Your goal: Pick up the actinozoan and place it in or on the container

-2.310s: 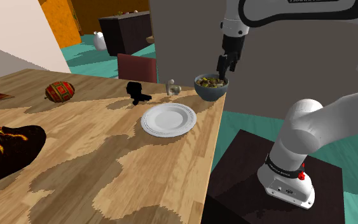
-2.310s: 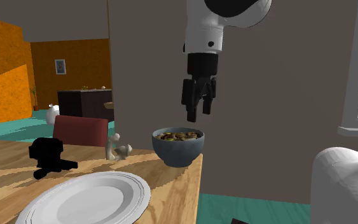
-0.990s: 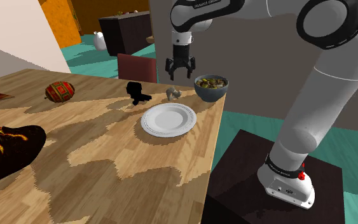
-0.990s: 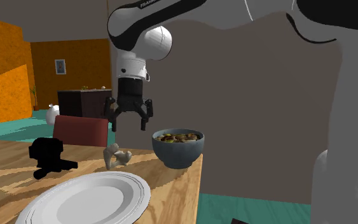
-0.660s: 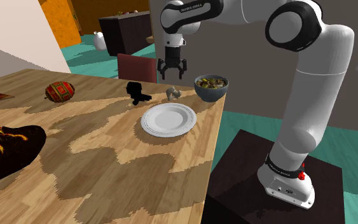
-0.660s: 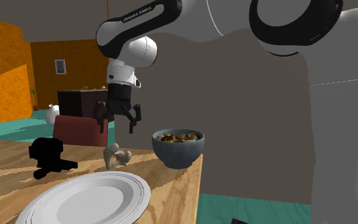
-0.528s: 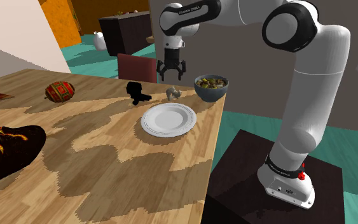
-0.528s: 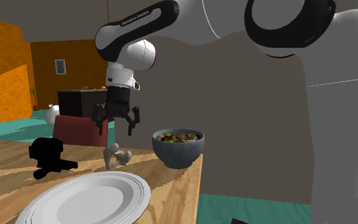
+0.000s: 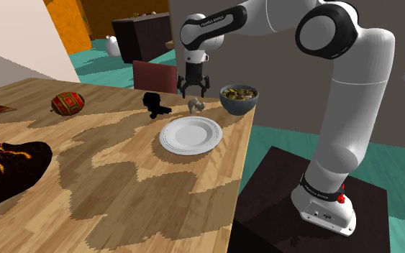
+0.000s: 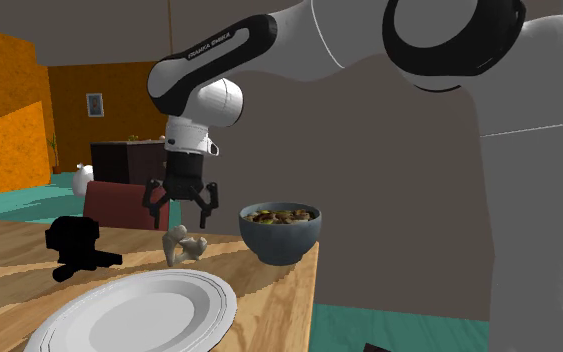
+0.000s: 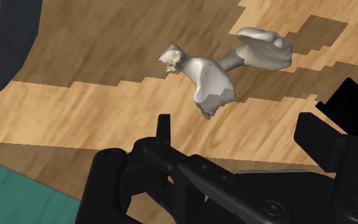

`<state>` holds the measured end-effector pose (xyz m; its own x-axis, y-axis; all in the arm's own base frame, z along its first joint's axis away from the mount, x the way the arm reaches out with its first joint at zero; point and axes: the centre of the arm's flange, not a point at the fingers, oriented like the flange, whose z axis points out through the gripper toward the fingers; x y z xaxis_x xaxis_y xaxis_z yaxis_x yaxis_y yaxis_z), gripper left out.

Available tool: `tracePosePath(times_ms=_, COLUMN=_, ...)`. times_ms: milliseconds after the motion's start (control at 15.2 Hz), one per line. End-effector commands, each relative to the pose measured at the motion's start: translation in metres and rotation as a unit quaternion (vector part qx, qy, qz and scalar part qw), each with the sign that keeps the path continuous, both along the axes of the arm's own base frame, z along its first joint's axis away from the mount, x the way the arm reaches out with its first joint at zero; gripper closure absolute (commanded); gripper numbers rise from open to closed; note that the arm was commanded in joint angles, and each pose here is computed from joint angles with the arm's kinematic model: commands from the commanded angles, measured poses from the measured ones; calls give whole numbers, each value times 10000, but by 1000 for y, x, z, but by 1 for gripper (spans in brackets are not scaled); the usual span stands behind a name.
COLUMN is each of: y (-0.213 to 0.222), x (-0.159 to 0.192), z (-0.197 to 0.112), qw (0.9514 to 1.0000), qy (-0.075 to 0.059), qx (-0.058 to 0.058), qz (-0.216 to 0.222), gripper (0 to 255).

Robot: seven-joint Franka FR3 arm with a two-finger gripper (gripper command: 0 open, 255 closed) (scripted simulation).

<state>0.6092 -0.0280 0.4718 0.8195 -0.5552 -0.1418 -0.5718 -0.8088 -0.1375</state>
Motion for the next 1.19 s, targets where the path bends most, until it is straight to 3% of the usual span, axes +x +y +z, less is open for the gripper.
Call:
tracePosePath(times_ms=0, y=0, x=0, z=-1, qw=10000, qy=-2, qx=0, qz=-1, gripper=0)
tracePosePath(times_ms=264, y=0, x=0, z=-1, qw=10000, qy=-2, qx=0, qz=-1, gripper=0)
tracePosePath(times_ms=330, y=0, x=0, z=-1, qw=10000, qy=-2, qx=0, qz=-1, gripper=255)
tracePosePath(times_ms=924, y=0, x=0, z=-1, qw=10000, qy=-2, qx=0, qz=-1, gripper=255)
tracePosePath(times_ms=990, y=0, x=0, z=-1, qw=10000, qy=-2, qx=0, qz=-1, gripper=0)
tracePosePath(times_ms=1056, y=25, x=-13, z=11, qw=9972, qy=-110, qx=-737, qz=-118, gripper=0)
tracePosePath(times_ms=1122, y=44, x=-22, z=17, qw=9917, qy=-186, qx=-1260, qz=-201, gripper=0)
